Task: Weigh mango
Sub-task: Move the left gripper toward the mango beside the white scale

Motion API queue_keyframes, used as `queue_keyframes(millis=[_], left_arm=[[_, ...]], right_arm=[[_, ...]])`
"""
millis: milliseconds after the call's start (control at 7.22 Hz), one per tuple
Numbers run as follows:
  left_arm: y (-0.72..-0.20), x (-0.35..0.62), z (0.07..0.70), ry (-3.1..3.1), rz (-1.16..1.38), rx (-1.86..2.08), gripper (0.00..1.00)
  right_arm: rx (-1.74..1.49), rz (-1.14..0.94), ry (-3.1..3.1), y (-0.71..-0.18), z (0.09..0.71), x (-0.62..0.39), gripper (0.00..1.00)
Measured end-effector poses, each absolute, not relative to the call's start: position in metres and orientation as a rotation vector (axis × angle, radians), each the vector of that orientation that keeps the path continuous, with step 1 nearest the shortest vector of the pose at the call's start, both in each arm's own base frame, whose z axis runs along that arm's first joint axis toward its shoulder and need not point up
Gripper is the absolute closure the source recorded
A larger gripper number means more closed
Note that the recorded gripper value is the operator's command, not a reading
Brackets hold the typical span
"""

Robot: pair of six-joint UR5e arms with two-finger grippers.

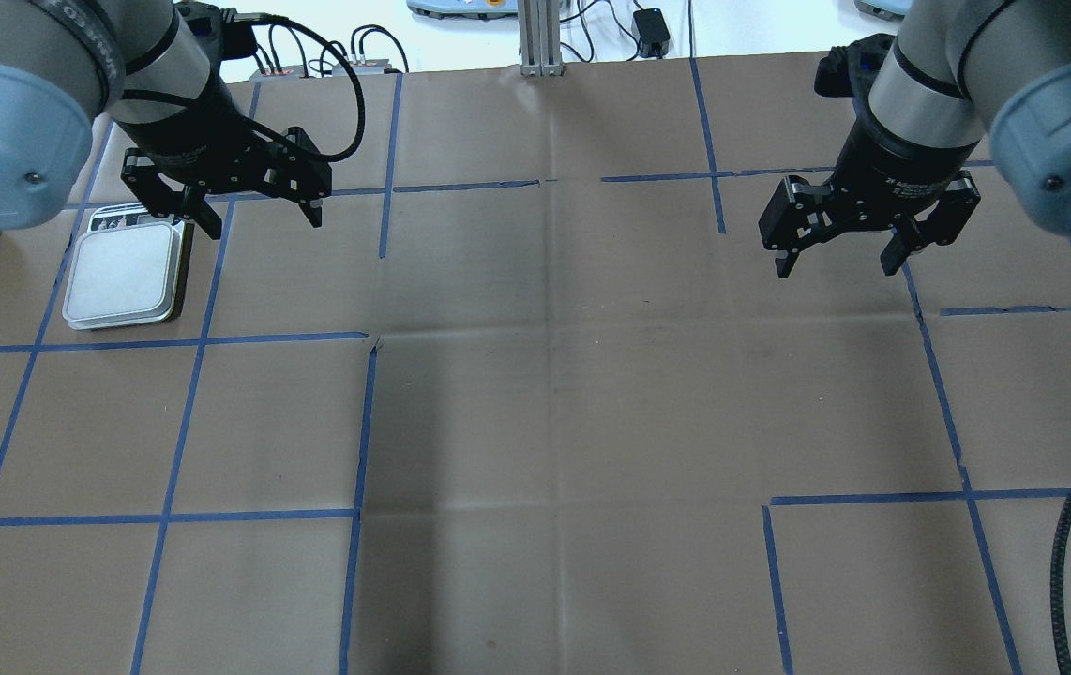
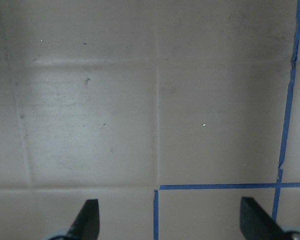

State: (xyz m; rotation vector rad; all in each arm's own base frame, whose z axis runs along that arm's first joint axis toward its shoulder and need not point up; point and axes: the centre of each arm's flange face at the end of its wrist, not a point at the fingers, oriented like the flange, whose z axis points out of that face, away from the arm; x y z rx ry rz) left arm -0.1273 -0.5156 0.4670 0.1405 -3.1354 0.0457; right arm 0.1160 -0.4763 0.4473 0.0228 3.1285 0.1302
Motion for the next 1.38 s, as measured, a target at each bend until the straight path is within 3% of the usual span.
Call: queue_keyframes(millis=[831, 1385], left_arm=[[-0.53, -0.097, 0.475, -3.133, 0.071, 0.165, 0.0], [-0.591, 0.112, 0.468, -3.137, 0.077, 0.175, 0.0]], right_arm=[[0.023, 0.131, 3.128, -0.476, 0.447, 0.116, 0.0], [0.023, 0.13, 3.129, -0.476, 0.447, 0.116, 0.0]])
